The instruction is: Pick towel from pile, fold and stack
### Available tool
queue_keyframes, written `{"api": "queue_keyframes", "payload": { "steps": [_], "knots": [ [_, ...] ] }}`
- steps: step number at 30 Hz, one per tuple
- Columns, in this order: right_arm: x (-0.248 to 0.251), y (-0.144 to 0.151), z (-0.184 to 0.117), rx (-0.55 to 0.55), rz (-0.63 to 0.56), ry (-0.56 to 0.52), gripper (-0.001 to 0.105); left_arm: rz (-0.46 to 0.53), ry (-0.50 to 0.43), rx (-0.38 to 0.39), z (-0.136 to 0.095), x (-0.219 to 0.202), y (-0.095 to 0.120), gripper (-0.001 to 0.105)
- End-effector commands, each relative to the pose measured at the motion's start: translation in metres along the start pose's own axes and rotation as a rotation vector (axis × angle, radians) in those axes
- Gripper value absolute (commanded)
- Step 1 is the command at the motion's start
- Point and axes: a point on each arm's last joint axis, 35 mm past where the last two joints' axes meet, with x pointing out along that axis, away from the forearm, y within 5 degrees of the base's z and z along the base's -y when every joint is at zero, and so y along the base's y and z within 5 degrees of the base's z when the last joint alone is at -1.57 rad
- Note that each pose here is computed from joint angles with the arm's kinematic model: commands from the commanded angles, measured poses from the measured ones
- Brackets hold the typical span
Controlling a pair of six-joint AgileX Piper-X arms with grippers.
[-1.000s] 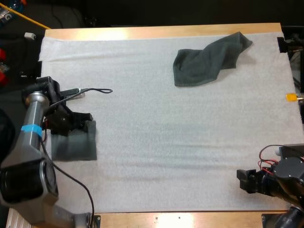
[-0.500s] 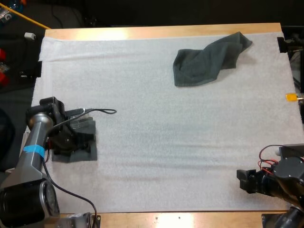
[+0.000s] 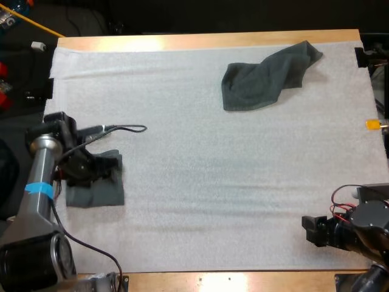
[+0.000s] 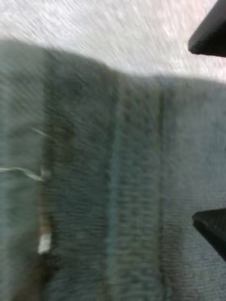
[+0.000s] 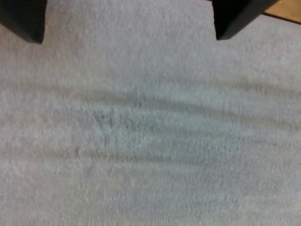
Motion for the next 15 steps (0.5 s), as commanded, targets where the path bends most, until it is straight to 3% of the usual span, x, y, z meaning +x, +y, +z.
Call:
{"api": "queue_keyframes", "payload": {
  "steps": [1,6,12,15],
  "knots": [
    [-0.001,0.001,0.003,-0.007,0.01,-0.017,0.07,-0.032,-0.027,-0.001,-0.002,-0.014,-0.003,0.063],
    [0.011,0.008,0.019,-0.026,0.032,-0.055,0.07,-0.126,-0.181,0.045,-0.012,-0.055,-0.013,0.063],
    [0.036,0.02,0.043,-0.109,0.055,-0.069,0.07,-0.156,-0.329,0.09,-0.037,-0.093,-0.018,0.063],
    [0.049,0.018,0.056,-0.094,0.037,-0.064,0.07,-0.163,-0.384,0.119,-0.051,-0.108,-0.023,0.063]
  ]
}}
